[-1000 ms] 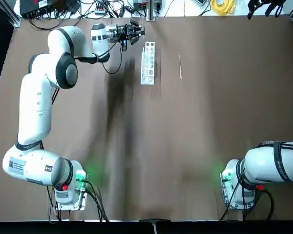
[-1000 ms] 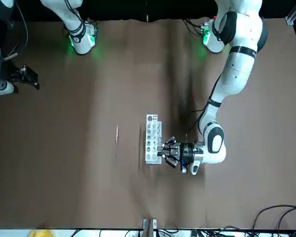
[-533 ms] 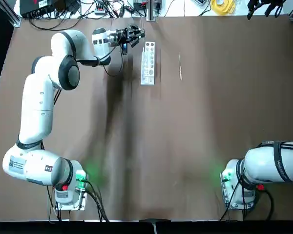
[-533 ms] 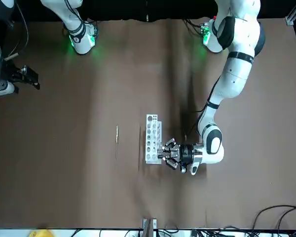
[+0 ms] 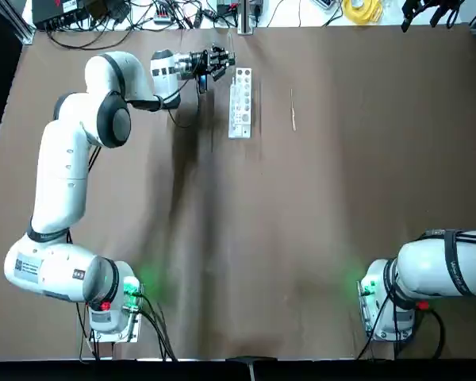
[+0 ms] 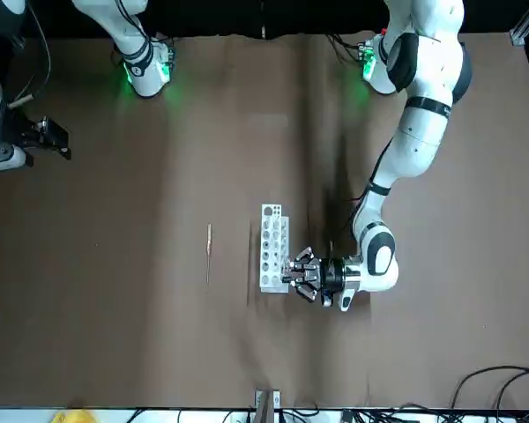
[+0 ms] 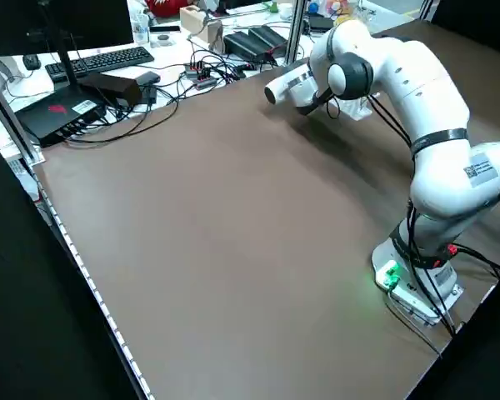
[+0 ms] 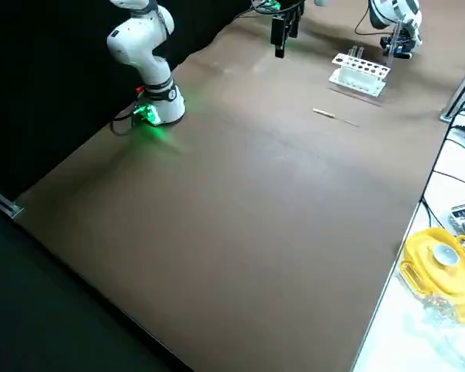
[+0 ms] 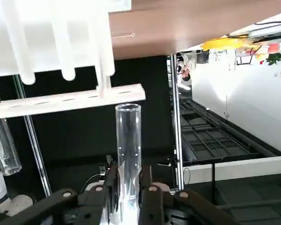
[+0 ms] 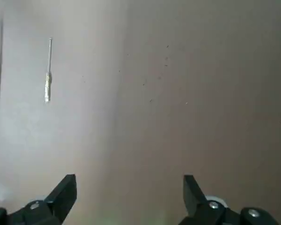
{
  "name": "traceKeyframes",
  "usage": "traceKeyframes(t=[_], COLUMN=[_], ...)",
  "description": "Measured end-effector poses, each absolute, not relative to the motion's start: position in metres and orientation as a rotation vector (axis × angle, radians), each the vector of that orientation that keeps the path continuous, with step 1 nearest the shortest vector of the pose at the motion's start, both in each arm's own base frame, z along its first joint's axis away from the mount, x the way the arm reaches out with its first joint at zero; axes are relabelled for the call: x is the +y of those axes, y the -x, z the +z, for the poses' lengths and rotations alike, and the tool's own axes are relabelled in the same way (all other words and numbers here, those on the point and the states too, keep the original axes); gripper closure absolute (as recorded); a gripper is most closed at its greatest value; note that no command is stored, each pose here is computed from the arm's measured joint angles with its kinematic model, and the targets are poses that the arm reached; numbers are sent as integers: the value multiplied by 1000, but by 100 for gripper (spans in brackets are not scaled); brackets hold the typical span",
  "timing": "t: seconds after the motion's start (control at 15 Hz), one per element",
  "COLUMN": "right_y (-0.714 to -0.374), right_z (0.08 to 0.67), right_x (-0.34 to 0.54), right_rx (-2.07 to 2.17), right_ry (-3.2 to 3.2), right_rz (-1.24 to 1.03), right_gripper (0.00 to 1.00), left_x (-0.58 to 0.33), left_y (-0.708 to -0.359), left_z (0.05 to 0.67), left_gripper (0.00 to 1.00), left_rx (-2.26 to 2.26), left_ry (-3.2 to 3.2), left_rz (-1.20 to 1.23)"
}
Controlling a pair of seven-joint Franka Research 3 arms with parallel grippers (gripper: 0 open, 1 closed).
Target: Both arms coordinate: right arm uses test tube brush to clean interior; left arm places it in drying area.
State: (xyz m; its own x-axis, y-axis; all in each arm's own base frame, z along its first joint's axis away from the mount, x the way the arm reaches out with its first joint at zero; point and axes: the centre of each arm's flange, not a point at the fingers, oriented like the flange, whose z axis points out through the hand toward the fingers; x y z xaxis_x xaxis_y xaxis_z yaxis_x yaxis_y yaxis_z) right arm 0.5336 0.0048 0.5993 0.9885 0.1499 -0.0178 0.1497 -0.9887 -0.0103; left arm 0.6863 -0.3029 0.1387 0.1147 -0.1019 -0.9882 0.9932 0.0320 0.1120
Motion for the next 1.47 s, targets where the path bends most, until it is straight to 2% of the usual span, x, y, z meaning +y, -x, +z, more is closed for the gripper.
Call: traceKeyframes(t=[1.47], right_y=[-534], right_z=[600], right_x=[5], right_rx=[-235], right_ry=[3124], right_rz=[20], right_gripper=[0], left_x=[-308], left_y=[-685], left_z=[120], left_gripper=[77], left_rx=[1079], left_ry=[-1163], left_rz=[-1155])
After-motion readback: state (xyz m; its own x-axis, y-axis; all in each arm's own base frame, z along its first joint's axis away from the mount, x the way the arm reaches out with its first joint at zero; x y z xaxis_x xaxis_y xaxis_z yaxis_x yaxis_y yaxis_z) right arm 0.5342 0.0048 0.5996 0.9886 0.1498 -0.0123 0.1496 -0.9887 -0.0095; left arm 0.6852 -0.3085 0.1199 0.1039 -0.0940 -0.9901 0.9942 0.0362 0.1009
